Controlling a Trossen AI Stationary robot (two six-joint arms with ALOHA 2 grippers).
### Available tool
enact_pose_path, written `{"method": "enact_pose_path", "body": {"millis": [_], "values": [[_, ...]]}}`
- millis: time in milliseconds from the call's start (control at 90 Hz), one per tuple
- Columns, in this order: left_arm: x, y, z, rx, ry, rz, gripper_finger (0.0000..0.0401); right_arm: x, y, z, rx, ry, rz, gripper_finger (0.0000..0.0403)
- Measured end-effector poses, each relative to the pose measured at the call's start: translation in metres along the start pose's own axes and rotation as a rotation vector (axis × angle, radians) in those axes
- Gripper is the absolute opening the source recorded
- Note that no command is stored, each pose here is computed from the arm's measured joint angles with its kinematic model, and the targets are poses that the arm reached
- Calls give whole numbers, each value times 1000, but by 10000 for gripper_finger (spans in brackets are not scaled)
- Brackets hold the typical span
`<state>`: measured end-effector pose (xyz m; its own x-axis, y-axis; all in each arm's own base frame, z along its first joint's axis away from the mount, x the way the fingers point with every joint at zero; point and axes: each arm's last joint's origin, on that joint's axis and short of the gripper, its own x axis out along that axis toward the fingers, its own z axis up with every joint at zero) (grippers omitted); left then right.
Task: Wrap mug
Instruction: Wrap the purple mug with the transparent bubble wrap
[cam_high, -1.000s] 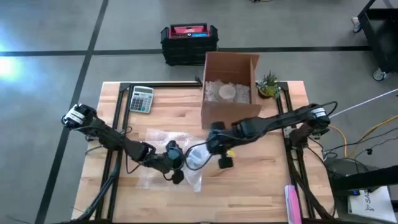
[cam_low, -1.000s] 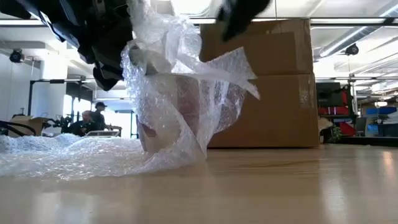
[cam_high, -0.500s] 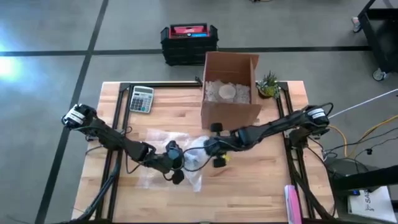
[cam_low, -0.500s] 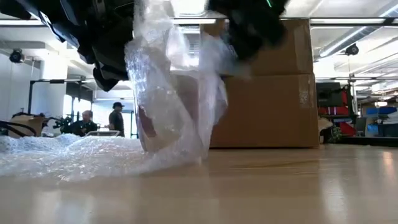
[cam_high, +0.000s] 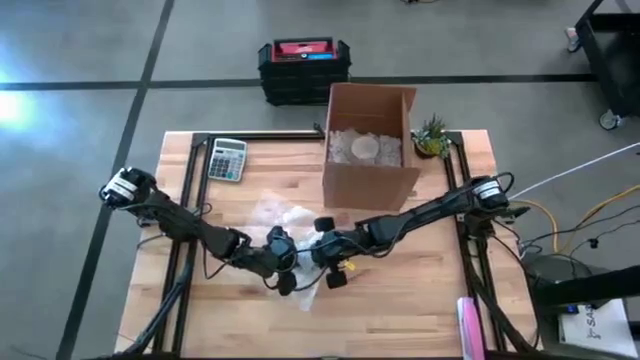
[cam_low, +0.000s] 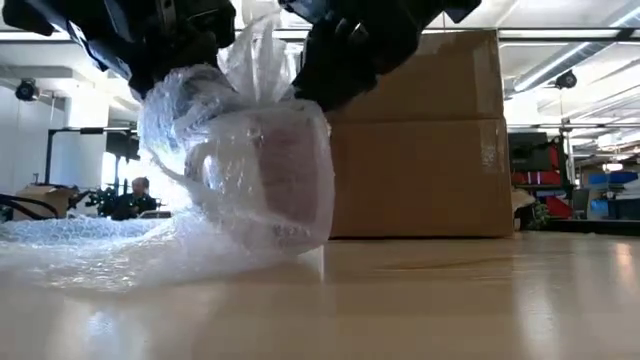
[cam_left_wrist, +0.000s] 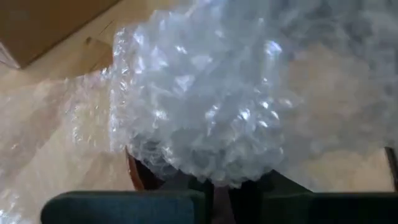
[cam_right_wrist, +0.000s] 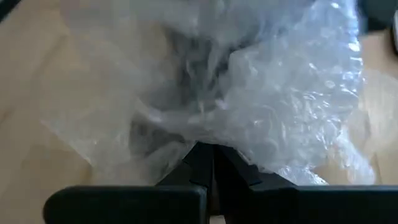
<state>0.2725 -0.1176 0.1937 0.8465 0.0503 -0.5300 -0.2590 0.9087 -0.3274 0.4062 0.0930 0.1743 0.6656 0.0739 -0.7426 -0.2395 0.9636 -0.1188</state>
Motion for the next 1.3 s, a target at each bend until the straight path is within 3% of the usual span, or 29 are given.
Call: {"method": "enact_pose_path", "body": {"millis": [367,567,700,878,1011,1133,1300], "values": [[-31,-9,34,-31,-35,-46,20,-3,0,1,1,23,4,0],[6,-3,15,-25,14,22,20,-4,0,4,16,31,7,0],[25,-1,6,-14,74,46,20,-19,-3,14,43,122,13,0],[30,-4,8,37,101,41,20,-45,-4,33,41,233,21,0],[27,-5,11,52,102,33,20,-55,-6,50,38,158,19,0],[26,-5,12,50,98,31,20,-45,-6,56,44,61,11,0],[24,-5,11,49,121,31,20,2,0,33,48,172,6,0]]}}
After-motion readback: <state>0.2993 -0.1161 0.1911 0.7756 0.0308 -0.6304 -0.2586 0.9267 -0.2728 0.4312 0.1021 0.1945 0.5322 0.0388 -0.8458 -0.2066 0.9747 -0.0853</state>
